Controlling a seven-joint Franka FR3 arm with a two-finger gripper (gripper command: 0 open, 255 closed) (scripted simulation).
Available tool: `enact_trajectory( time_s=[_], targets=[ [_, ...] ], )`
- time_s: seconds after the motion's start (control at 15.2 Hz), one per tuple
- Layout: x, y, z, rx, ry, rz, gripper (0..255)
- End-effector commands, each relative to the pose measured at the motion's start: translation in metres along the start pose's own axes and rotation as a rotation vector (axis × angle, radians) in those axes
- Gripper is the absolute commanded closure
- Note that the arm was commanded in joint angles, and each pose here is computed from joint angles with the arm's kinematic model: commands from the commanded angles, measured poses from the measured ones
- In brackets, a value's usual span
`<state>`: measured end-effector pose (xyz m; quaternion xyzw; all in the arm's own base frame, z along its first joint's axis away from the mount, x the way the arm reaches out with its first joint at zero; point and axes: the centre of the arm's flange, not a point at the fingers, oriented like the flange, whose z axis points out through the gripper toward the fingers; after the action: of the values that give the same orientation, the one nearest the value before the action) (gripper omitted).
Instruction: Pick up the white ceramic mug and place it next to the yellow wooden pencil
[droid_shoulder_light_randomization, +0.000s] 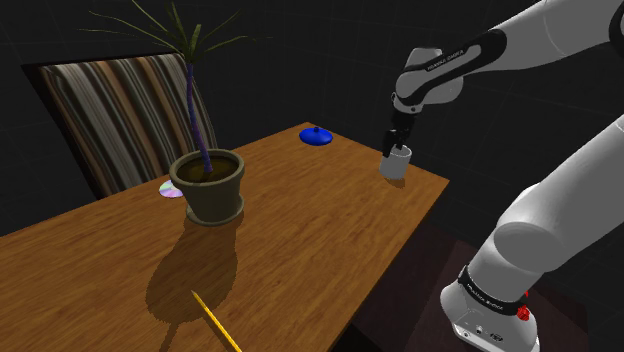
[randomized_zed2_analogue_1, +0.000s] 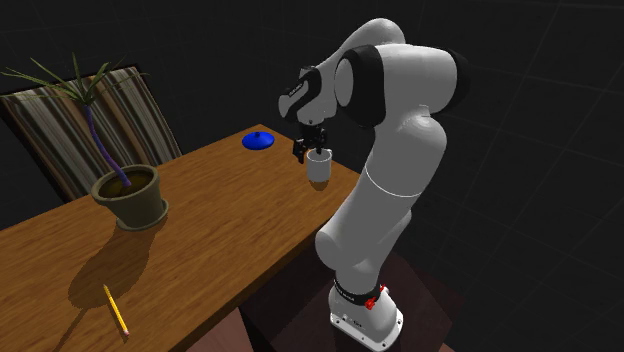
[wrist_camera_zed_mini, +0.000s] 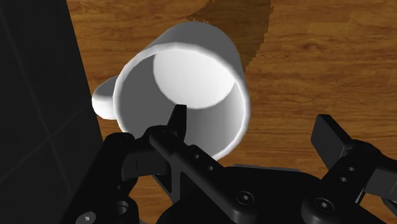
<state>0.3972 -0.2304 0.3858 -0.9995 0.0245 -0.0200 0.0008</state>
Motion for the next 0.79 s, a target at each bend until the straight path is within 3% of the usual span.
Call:
enact_trajectory(
  time_s=[0.0, 0.2, 0.66, 0.73],
  targets=[
    [0.002, 0.002, 0.011, -0.001, 0.001, 0.000, 0],
    [0.002, 0.003, 0.024, -0.001, 0.001, 0.000, 0],
    [0.002, 0.003, 0.024, -0.001, 0.001, 0.000, 0],
    [0.002, 0.002, 0.024, -0.001, 0.001, 0.000, 255]
  ],
)
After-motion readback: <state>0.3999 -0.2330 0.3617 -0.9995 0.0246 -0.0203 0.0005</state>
